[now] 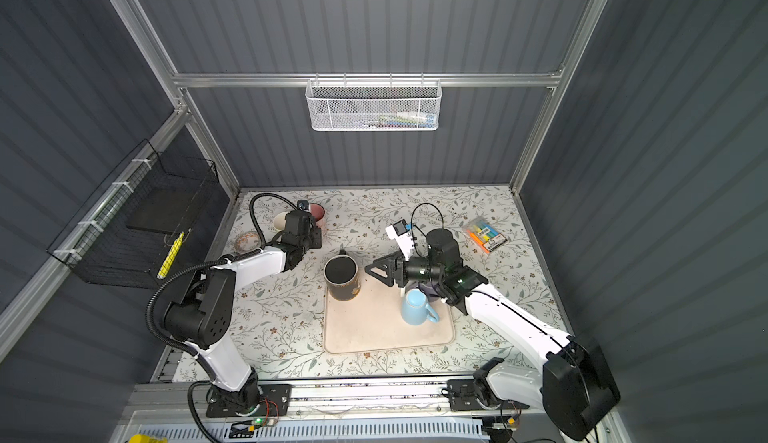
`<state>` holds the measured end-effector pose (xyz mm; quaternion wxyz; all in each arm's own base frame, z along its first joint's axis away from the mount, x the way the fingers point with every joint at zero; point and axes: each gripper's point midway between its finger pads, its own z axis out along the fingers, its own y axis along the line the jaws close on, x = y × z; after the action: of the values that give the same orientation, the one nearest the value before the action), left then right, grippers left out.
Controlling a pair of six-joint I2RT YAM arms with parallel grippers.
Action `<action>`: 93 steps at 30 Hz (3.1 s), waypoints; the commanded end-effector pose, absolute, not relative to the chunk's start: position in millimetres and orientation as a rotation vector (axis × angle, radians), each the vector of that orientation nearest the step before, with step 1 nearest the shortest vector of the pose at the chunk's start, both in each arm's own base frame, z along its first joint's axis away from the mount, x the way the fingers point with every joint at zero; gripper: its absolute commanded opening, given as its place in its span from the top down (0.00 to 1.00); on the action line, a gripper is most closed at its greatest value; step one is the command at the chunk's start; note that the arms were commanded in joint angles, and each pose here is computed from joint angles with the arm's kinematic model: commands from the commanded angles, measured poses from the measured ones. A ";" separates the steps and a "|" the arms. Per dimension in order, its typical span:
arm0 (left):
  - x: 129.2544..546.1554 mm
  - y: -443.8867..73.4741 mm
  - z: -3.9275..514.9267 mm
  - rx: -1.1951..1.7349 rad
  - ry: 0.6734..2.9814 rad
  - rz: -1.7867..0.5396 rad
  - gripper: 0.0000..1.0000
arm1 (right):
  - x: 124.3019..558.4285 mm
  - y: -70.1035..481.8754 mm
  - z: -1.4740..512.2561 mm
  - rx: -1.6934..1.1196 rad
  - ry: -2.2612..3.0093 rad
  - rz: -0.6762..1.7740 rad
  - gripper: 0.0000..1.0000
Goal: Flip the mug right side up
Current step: 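Lower the upright pink mug beside the light green mug with the left gripper, then release the pink mug with the left gripper while right gripper nears blue mug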
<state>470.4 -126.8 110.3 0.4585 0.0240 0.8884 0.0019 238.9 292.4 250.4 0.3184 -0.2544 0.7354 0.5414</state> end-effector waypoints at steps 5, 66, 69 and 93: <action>475.6 -129.0 124.8 0.031 2.128 -0.044 1.00 | 236.5 293.6 249.6 -0.698 1.912 1.424 0.44; 340.4 -159.6 231.9 0.012 2.046 -0.450 0.00 | 207.9 188.9 188.1 -0.273 2.323 0.871 0.33; 332.7 -157.9 229.7 0.019 2.043 -0.443 0.00 | 204.1 181.6 175.3 -0.223 2.338 0.855 0.32; 313.8 -157.6 207.8 0.045 2.089 -0.470 0.00 | 197.9 165.7 122.3 -0.189 2.470 0.728 0.26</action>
<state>318.9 -154.8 209.6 0.4855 0.0157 0.8544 -0.1843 197.9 161.9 126.1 0.2806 -0.0638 0.9197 0.2669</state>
